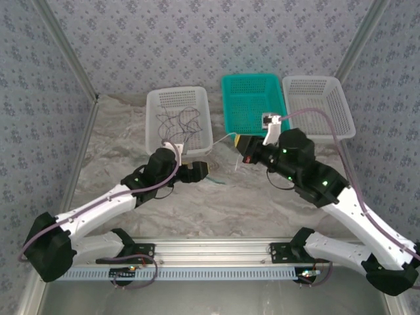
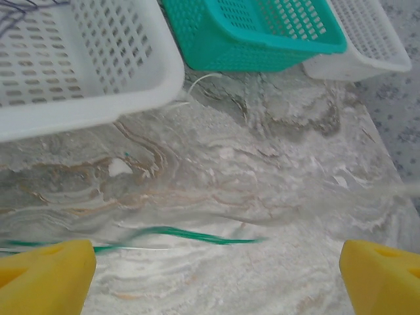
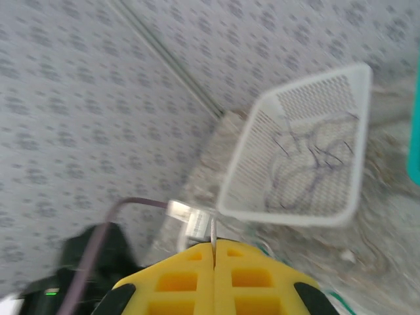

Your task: Untangle the cables

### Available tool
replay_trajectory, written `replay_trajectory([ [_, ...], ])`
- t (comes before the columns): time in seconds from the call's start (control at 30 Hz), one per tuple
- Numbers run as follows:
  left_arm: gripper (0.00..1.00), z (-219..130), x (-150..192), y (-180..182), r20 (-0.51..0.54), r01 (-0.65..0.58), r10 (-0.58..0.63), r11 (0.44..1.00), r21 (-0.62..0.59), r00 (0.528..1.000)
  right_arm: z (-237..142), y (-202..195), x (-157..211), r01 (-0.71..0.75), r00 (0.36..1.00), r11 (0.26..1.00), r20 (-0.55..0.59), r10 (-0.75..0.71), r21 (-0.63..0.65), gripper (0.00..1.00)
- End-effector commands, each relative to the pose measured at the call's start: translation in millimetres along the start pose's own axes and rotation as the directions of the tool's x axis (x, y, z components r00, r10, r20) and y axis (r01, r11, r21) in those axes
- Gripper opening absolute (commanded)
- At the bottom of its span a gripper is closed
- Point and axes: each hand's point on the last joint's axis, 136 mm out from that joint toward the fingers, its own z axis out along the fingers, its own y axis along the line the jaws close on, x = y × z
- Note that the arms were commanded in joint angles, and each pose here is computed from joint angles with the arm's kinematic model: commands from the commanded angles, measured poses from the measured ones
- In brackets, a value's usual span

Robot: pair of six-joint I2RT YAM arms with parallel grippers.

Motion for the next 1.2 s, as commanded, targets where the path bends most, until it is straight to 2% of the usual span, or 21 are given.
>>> replay_trajectory([
  [0.0,0.96,0.4,-32.7,-8.2,0.107,-0.025,0.027,0.999,-0.024,0.994,-20.8,33.8,-30.4,0.072,0.995,0.992,0.071,-0.065,-0.103,0.0],
  [0.07,0.96,6.8,-31.1,-5.2,0.113,-0.004,0.007,1.0,-0.026,0.994,-24.5,43.7,-41.0,0.087,0.993,0.988,0.092,-0.076,-0.125,0.0],
  [0.1,0.96,9.1,-31.7,-10.7,0.12,-0.001,0.0,1.0,0.011,0.993,-25.5,47.7,-44.8,0.094,0.992,0.987,0.099,-0.081,-0.134,0.0],
  [0.2,0.96,14.4,-28.4,-41.3,0.121,-0.018,-0.006,0.98,0.2,0.993,-26.2,46.8,-57.2,0.104,0.988,0.99,0.124,-0.092,-0.098,0.0],
  [0.27,0.96,9.7,-25.2,-72.4,0.14,-0.089,0.044,0.936,0.34,0.989,-28.4,44.6,-67.1,0.122,0.983,0.991,0.148,-0.112,-0.062,0.0],
  [0.3,0.97,7.2,-22.2,-83.4,0.145,-0.129,0.079,0.919,0.374,0.986,-29.3,42.3,-71.0,0.127,0.98,0.991,0.157,-0.119,-0.043,0.0],
  [0.4,0.98,5.9,-1.6,-107.4,0.124,-0.256,0.224,0.875,0.411,0.967,-35.0,41.8,-82.6,0.141,0.974,0.99,0.18,-0.135,-0.023,0.0],
  [0.47,0.99,14.5,15.7,-109.0,0.077,-0.312,0.307,0.862,0.4,0.948,-38.1,45.6,-88.2,0.153,0.971,0.988,0.191,-0.144,-0.034,0.0],
  [0.53,0.99,25.5,31.4,-102.9,0.027,-0.317,0.335,0.859,0.402,0.942,-39.8,47.1,-91.6,0.162,0.968,0.986,0.202,-0.151,-0.035,0.0],
  [0.7,0.99,44.4,87.1,-100.3,-0.121,-0.293,0.4,0.816,0.499,0.909,-39.6,44.1,-97.5,0.159,0.965,0.987,0.213,-0.151,-0.02,0.0],
  [0.8,0.99,64.7,121.8,-78.0,-0.177,-0.4,0.503,0.818,0.413,0.846,-36.5,42.8,-96.5,0.15,0.968,0.988,0.206,-0.142,-0.025,0.0],
  [0.93,0.99,89.4,135.7,-53.5,-0.196,-0.546,0.601,0.793,0.272,0.775,-33.6,43.2,-97.4,0.139,0.969,0.99,0.21,-0.129,-0.035,0.0],
  [1.0,0.95,98.3,138.6,-38.7,-0.219,-0.6,0.63,0.776,0.192,0.745,-35.6,44.0,-99.8,0.139,0.968,0.99,0.214,-0.129,-0.035,0.0],
  [1.07,0.91,102.9,138.4,-25.8,-0.236,-0.616,0.627,0.778,0.127,0.743,-40.3,44.3,-103.1,0.142,0.966,0.99,0.222,-0.132,-0.026,0.0],
  [1.17,0.89,99.7,134.0,-21.9,-0.188,-0.601,0.608,0.793,0.1,0.771,-48.7,39.5,-109.4,0.144,0.959,0.99,0.245,-0.141,0.008,0.0],
])
